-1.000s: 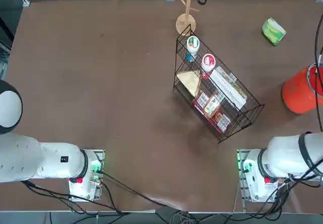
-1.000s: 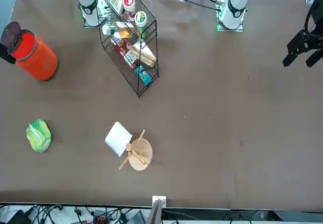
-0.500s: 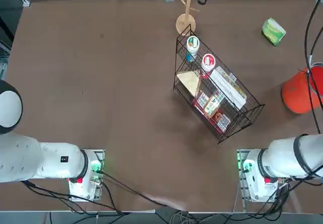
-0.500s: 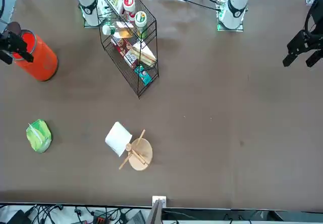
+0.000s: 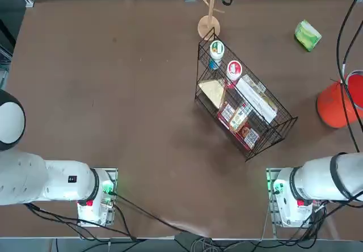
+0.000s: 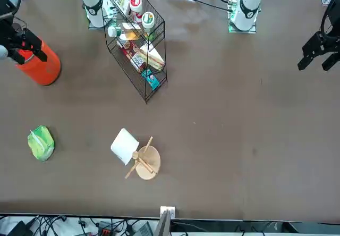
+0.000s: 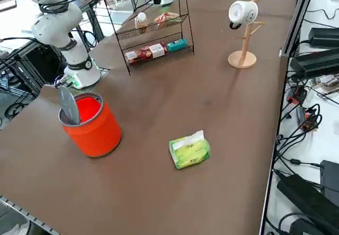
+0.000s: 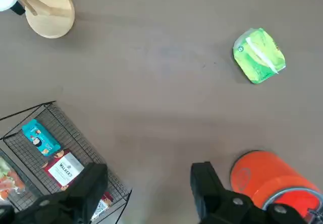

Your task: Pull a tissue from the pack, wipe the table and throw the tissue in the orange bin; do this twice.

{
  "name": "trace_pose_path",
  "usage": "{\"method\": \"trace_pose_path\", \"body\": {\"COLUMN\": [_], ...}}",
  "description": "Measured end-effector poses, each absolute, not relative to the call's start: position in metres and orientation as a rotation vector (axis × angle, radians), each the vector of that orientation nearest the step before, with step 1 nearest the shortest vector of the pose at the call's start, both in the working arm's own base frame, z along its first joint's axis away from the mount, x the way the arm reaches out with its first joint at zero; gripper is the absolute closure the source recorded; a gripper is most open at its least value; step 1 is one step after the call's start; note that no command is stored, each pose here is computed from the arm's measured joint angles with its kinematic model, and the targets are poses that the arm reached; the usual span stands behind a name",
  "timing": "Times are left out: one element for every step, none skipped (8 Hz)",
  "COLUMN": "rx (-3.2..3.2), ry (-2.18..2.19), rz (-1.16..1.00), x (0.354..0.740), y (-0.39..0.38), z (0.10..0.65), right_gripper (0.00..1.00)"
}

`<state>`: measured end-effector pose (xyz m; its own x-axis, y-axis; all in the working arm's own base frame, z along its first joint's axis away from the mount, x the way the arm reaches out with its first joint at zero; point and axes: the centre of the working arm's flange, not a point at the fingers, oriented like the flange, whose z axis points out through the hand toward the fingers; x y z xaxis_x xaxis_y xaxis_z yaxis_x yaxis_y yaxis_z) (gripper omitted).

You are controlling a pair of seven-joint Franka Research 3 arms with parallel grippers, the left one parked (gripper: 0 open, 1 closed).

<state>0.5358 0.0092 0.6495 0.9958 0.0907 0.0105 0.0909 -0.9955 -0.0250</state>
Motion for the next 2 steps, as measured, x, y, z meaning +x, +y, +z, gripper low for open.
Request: {"method": "trace_pose_path", "body": {"rx": [-3.112,-3.111], "ry": [-0.135,-0.131], "rz": [-0.013,-0.010], "x": [0.5336,0.5332], "y": [0.0064,0.0061], "z": [0.6514,0.6514], "right_gripper": [0.00,0.00]}}
